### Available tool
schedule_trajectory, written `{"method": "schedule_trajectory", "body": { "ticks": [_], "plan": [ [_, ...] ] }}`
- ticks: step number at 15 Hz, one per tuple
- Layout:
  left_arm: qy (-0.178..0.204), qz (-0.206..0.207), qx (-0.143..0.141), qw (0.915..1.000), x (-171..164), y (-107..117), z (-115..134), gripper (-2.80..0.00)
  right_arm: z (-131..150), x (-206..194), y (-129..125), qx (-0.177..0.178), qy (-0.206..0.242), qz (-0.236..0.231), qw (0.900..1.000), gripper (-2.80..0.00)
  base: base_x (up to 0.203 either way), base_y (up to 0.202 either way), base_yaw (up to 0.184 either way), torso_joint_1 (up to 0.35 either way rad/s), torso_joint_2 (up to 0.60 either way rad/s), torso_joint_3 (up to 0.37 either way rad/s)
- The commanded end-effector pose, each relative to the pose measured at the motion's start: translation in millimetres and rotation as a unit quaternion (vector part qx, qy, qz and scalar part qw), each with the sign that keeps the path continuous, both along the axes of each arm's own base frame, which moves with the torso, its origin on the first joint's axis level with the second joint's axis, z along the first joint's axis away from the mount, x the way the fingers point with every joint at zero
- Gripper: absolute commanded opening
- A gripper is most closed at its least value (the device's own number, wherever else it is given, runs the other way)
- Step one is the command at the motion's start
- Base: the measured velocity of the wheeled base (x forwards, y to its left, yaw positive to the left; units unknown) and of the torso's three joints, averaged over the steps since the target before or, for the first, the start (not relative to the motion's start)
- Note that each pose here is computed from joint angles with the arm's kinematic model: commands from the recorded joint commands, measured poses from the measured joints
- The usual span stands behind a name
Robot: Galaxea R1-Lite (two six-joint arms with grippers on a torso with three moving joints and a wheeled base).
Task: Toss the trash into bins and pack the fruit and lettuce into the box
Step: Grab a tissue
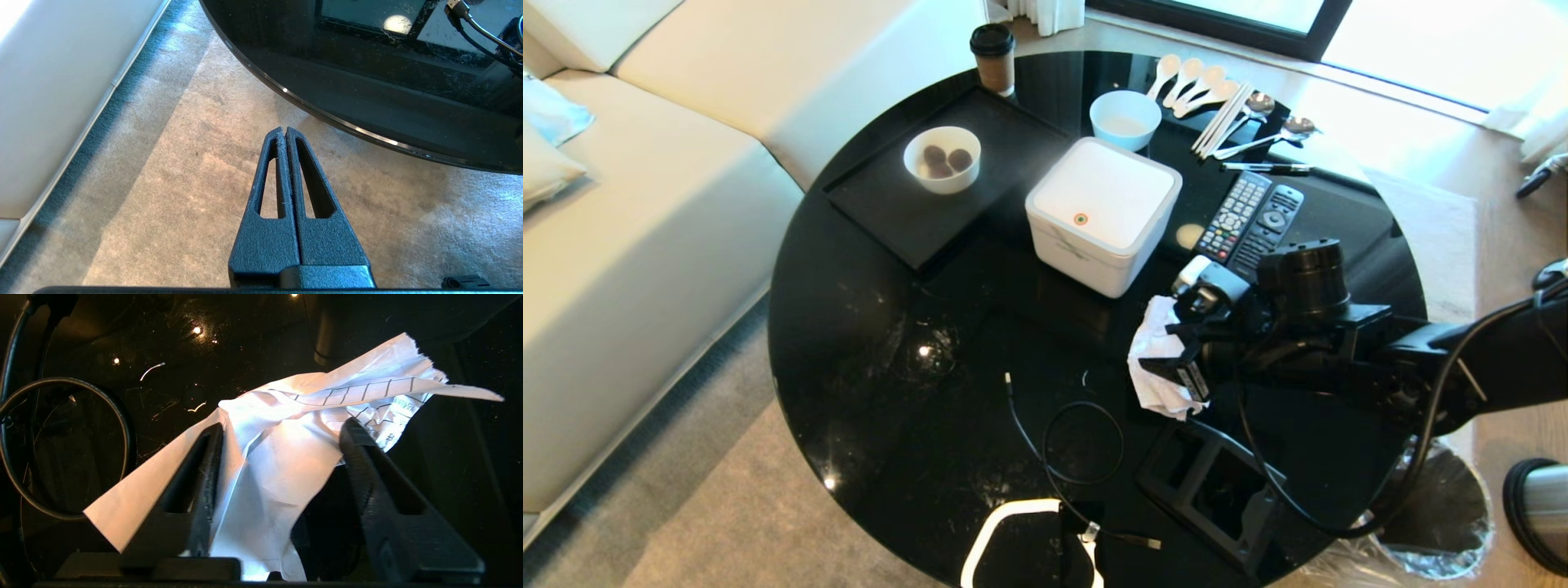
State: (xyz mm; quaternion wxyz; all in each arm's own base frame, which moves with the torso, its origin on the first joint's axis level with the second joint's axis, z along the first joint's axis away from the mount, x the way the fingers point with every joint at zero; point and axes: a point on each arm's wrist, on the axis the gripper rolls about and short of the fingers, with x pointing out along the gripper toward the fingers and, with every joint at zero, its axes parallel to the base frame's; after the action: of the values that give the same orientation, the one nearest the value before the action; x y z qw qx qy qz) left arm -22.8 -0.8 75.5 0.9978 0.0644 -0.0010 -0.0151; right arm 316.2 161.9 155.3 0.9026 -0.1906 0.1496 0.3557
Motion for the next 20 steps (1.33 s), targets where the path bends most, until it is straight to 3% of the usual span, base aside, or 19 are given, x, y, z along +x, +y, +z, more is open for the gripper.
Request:
{"method": "schedule_trajectory", "body": {
  "ticks": [1, 10, 20],
  "plan": [
    [0.001, 0.001, 0.0, 1.0, 0.1, 0.0, 0.0, -2.8, 1.4, -0.7, 0.4, 0.001, -0.003, 0.002, 1.0, -2.8, 0.0, 0.0, 0.0, 0.0, 0.0, 0.0],
    [0.001, 0.001, 0.001, 1.0, 0.1, 0.0, 0.0, -2.8, 4.4, -2.0, 4.8, 0.003, -0.008, 0.009, 1.0, -2.8, 0.0, 0.0, 0.0, 0.0, 0.0, 0.0],
    [0.001, 0.0, 0.001, 1.0, 0.1, 0.0, 0.0, -2.8, 39.5, -13.1, -1.9, 0.025, -0.047, -0.001, 0.999, -2.8, 0.0, 0.0, 0.0, 0.0, 0.0, 0.0]
  ]
}}
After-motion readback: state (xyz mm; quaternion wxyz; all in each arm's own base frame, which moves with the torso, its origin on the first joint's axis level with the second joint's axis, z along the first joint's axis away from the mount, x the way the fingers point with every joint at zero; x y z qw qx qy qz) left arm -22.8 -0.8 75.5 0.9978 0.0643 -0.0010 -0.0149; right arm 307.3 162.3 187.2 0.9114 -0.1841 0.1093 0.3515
